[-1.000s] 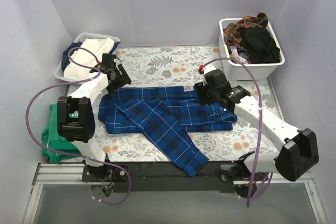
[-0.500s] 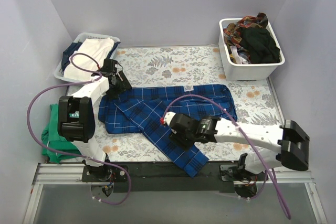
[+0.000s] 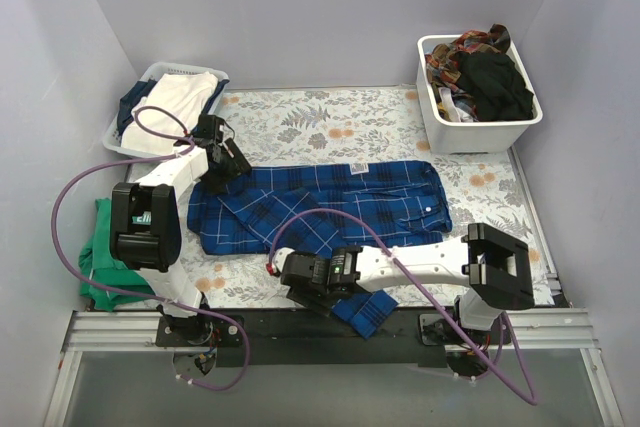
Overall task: Fold and stack the long sleeve shirts
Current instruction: Fold the shirt
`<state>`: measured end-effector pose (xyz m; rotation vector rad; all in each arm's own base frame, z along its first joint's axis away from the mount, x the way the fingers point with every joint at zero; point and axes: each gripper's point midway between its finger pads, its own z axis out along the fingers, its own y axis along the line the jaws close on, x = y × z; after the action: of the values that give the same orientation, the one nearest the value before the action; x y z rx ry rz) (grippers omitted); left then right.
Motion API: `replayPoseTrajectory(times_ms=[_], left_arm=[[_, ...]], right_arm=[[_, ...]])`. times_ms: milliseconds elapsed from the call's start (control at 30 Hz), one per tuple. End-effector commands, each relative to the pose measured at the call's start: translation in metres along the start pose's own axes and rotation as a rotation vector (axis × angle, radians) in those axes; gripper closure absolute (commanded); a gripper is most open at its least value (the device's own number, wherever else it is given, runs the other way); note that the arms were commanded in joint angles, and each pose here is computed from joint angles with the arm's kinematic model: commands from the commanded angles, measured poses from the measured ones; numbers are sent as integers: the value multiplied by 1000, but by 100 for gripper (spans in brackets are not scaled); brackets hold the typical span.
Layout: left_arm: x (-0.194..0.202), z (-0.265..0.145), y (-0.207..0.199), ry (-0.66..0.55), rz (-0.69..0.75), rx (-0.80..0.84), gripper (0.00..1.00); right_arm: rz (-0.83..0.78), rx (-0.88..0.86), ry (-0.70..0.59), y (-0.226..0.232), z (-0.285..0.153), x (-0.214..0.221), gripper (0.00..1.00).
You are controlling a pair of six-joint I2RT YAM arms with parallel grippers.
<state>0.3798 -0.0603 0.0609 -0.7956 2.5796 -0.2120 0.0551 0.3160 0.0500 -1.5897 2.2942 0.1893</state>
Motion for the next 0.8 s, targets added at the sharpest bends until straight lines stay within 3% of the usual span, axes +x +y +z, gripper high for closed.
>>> replayPoseTrajectory(times_ms=[0,533,767], left_arm=[[0,-14,-5,-9,-26,38,28],[8,-17,3,4,-16,27,27],[11,-20,5,5,-16,26,27]], right_arm=[[9,-16,-103,11,-4,-40,36],[79,28,-55,7,22,-22,37],[166,61,6,0,28,6,48]])
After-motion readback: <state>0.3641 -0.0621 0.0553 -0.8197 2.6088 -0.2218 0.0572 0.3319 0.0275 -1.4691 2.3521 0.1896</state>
